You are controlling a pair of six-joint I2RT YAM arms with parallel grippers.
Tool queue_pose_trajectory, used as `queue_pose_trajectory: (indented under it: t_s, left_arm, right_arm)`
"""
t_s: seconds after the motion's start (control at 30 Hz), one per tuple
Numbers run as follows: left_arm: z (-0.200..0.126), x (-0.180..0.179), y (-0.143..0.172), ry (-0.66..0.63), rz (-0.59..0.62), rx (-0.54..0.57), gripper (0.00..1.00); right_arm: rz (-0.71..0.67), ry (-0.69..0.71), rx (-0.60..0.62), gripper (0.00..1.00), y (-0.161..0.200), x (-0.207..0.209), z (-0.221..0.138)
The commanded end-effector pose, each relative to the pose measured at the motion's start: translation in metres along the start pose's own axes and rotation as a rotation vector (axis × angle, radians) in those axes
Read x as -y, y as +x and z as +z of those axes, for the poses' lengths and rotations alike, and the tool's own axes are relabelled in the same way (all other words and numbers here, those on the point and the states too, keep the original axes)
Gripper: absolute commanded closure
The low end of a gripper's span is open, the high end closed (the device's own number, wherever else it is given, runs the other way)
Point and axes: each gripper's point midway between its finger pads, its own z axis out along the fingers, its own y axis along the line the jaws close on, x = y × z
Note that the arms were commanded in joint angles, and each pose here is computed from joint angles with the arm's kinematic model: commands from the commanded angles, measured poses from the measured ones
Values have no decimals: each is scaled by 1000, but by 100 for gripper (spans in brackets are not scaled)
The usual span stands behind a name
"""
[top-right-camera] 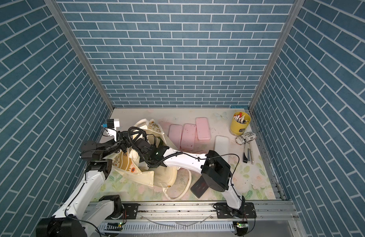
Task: Take out the pencil case from the canvas bag
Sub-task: Pick up the pencil case from the canvas bag.
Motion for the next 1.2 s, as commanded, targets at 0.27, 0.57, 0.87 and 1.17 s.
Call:
queue_pose_trajectory:
  t_s: [0.27,0.57,0.87,1.17]
  left_arm:
    - [-1,50,-17,159,222,19,100]
    - [-1,51,-21,186,207,46,100]
    - [0,50,-21,195,191,55,100]
    - [0,46,-21,185,185,64,100]
  right_arm:
    - [222,41,136,53,-16,63,-21]
    - [454,33,107,52,-17,73,-2]
    - [569,78,60,52,-1,79,19]
    - [723,70,32,52,5,81,31]
